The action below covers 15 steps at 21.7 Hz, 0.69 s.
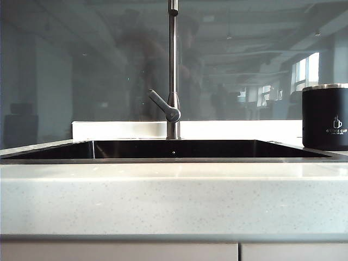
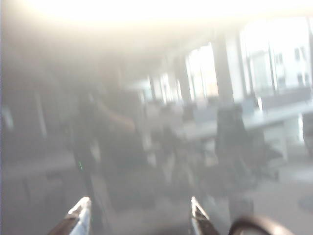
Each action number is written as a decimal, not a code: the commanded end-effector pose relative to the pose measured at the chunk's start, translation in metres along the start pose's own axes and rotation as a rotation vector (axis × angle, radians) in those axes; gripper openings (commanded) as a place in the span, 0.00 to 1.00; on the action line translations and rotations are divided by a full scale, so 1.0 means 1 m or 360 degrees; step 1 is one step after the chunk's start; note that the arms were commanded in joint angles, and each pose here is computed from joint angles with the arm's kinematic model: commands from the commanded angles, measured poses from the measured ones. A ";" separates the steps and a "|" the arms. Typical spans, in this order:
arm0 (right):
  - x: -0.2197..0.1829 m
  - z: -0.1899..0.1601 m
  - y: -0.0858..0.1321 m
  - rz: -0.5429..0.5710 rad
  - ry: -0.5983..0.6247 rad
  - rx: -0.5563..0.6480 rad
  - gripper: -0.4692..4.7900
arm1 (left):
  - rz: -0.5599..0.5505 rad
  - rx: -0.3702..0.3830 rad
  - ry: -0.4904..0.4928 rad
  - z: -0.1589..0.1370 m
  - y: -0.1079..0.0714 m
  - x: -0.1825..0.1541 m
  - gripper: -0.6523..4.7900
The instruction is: Pick up the mug next to the sink, go to the faucet to get some water, pour the water into the sink, and finally put the mug back to its place.
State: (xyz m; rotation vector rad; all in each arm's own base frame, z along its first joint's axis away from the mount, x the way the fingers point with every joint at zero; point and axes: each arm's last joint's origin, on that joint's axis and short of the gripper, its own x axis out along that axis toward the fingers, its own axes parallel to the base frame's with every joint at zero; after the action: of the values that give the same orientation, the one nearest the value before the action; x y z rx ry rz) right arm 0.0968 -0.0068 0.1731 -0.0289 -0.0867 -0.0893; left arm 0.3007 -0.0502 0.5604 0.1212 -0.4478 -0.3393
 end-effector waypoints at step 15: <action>0.000 0.001 0.000 0.0000 -0.0026 -0.0005 0.08 | 0.0321 0.0007 0.0746 0.079 -0.026 -0.189 0.11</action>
State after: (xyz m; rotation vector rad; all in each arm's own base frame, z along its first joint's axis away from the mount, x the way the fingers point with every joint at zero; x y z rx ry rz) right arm 0.0969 -0.0068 0.1730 -0.0289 -0.0864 -0.0893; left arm 0.1041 -0.0140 0.5606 0.1435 -0.0494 -0.1139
